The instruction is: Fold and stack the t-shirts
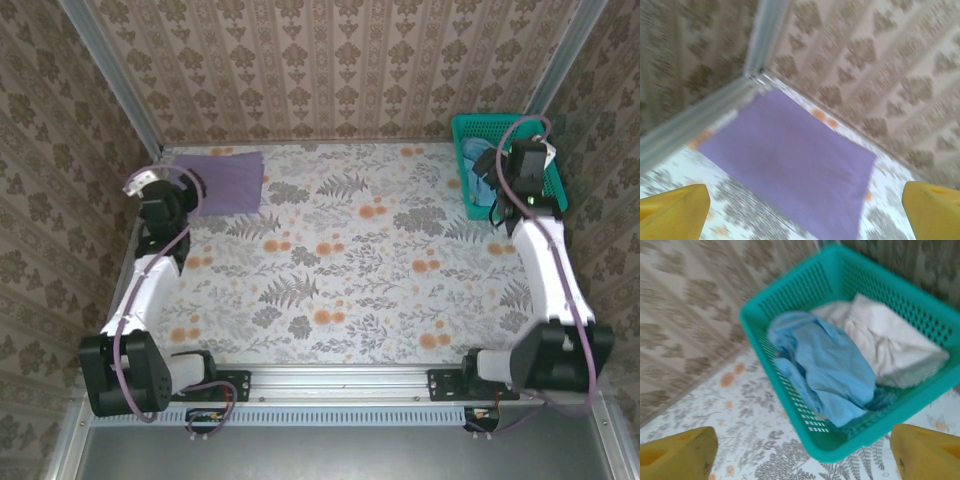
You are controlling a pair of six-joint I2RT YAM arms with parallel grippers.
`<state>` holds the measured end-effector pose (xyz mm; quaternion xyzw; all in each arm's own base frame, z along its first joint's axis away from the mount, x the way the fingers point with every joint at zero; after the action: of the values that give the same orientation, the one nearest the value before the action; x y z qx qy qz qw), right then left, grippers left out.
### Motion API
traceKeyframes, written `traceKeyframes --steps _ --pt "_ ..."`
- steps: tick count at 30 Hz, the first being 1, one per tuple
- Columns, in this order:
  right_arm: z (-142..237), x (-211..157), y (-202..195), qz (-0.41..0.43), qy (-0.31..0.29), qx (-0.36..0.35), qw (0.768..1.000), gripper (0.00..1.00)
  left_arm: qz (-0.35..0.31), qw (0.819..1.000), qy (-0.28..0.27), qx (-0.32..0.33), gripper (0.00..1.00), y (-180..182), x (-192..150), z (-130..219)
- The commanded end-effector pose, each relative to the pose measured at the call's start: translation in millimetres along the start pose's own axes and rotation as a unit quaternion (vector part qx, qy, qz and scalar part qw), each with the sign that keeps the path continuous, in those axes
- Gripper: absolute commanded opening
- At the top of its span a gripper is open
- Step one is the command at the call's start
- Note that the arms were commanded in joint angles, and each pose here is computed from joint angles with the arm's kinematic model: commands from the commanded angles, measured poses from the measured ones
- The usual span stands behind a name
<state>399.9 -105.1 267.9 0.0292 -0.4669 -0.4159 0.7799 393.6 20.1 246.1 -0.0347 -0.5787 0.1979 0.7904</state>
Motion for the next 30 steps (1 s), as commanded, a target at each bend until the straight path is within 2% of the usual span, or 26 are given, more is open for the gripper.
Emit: traceKeyframes --steps 1,4,7,9,12,14,17,18,20,22,24,30 --pt "-44 -31 -28 -0.069 0.098 -0.076 0.990 0.85 -0.031 0.997 0.063 -0.039 1.00 -35 -46 7" --pt "-83 -32 -37 -0.097 0.119 -0.108 0.982 0.82 -0.076 0.987 0.107 -0.097 1.00 -71 -83 21" --pt "-114 -29 -32 -0.100 0.127 -0.107 0.981 0.84 -0.124 0.971 0.152 -0.137 1.00 -93 -112 34" --pt "-131 -32 -34 -0.094 0.136 -0.125 0.978 0.92 -0.138 0.964 0.172 -0.149 1.00 -98 -119 40" --pt "-147 -35 -39 -0.076 0.151 -0.156 0.973 0.94 -0.173 0.955 0.168 -0.173 1.00 -104 -114 51" --pt "-159 -36 -36 -0.081 0.148 -0.151 0.974 0.93 -0.204 0.950 0.158 -0.176 1.00 -102 -105 55" --pt "-183 -43 -20 -0.088 0.149 -0.111 0.979 0.82 -0.203 0.957 0.144 -0.152 1.00 -94 -88 52" --pt "-190 -49 -18 -0.092 0.160 -0.107 0.977 0.75 -0.190 0.962 0.139 -0.141 1.00 -92 -82 51" --pt "-197 -58 -17 -0.101 0.177 -0.106 0.973 0.53 -0.161 0.968 0.133 -0.138 0.98 -96 -75 52" --pt "-192 -51 -12 -0.104 0.160 -0.093 0.977 0.30 -0.161 0.966 0.138 -0.148 0.96 -106 -70 57" --pt "-179 -37 3 -0.108 0.127 -0.061 0.984 0.15 -0.178 0.958 0.151 -0.166 0.95 -118 -68 64" --pt "-89 9 69 -0.085 0.026 0.014 0.996 0.09 -0.209 0.937 0.191 -0.207 0.94 -130 -79 82"
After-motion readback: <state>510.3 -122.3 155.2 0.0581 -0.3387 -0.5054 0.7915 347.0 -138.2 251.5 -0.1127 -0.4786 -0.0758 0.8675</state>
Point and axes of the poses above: each hand's point on the last joint's axis, 136 mm out from that joint toward the fingers, its own z axis back along the fingers, its own y axis along the line the jaws close on, x = y × z, the point moved 1 cm from there along z, back along the fingers, and after that the axes turned 9 degrees about -z, right-handed, at the moved point
